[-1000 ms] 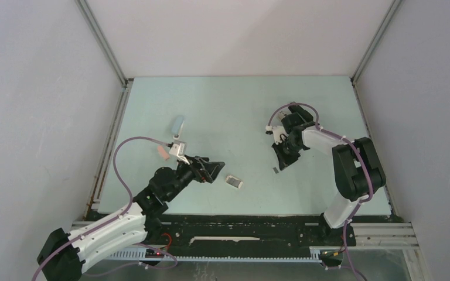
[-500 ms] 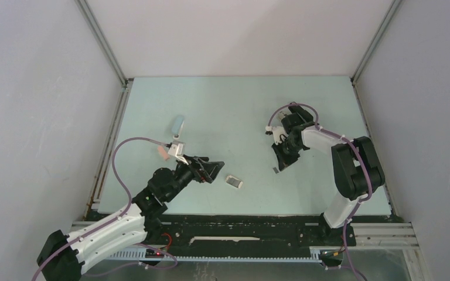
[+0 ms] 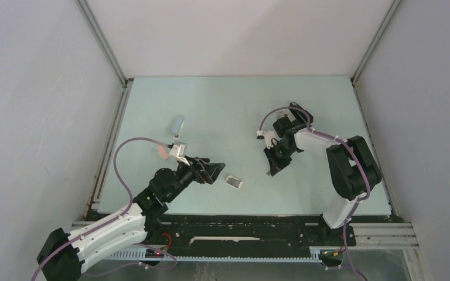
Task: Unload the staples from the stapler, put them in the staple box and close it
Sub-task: Adjust the staple at the center of the board, then pick up the staple from the center of the board.
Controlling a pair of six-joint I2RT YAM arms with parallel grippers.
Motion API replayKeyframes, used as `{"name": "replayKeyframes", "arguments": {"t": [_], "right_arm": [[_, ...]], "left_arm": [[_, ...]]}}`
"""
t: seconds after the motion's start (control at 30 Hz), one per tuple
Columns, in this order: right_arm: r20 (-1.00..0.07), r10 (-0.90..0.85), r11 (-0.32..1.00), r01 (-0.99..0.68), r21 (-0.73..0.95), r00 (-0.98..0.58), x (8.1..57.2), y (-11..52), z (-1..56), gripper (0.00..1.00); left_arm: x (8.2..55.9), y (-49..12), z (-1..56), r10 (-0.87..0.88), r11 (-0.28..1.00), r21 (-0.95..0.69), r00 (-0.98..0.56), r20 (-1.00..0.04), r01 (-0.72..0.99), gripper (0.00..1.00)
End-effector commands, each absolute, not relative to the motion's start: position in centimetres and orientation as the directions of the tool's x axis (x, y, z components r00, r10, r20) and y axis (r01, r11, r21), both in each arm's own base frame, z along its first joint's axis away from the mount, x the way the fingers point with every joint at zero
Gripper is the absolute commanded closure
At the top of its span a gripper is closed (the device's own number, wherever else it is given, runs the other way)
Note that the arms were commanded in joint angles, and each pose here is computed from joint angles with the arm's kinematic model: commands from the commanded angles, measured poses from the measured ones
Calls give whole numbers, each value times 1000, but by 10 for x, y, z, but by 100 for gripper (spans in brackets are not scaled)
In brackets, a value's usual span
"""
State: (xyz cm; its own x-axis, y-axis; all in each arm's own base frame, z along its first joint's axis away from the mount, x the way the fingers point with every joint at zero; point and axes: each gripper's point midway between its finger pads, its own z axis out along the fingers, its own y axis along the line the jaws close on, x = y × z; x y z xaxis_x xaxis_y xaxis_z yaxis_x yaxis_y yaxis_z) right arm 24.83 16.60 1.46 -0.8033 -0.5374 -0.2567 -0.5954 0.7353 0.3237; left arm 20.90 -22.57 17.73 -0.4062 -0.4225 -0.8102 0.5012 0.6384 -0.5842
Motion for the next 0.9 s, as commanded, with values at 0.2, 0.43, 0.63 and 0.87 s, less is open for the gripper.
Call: {"name": "replayKeyframes", "arguments": {"t": [0.2,0.43,0.63,0.87], "right_arm": [[-311,-520,709,-605,363,-795,253,178,39,91],[-503,-485,639,-683,355,-715,260,161,101,90],[-690,-464,605,-768,210,-555,265,141,160,84],[-771,-412,620,-769,153,-485,264,115,187,63]], "left_arm": [[209,-239,176,-411,630,-585,-419,-810,512,8],[215,-262,168,-288,680,-503,-436,-853,534,8],[224,-296,164,-130,750,-374,-433,-892,545,8],[232,-345,141,49,777,-241,-437,-898,581,8]]}}
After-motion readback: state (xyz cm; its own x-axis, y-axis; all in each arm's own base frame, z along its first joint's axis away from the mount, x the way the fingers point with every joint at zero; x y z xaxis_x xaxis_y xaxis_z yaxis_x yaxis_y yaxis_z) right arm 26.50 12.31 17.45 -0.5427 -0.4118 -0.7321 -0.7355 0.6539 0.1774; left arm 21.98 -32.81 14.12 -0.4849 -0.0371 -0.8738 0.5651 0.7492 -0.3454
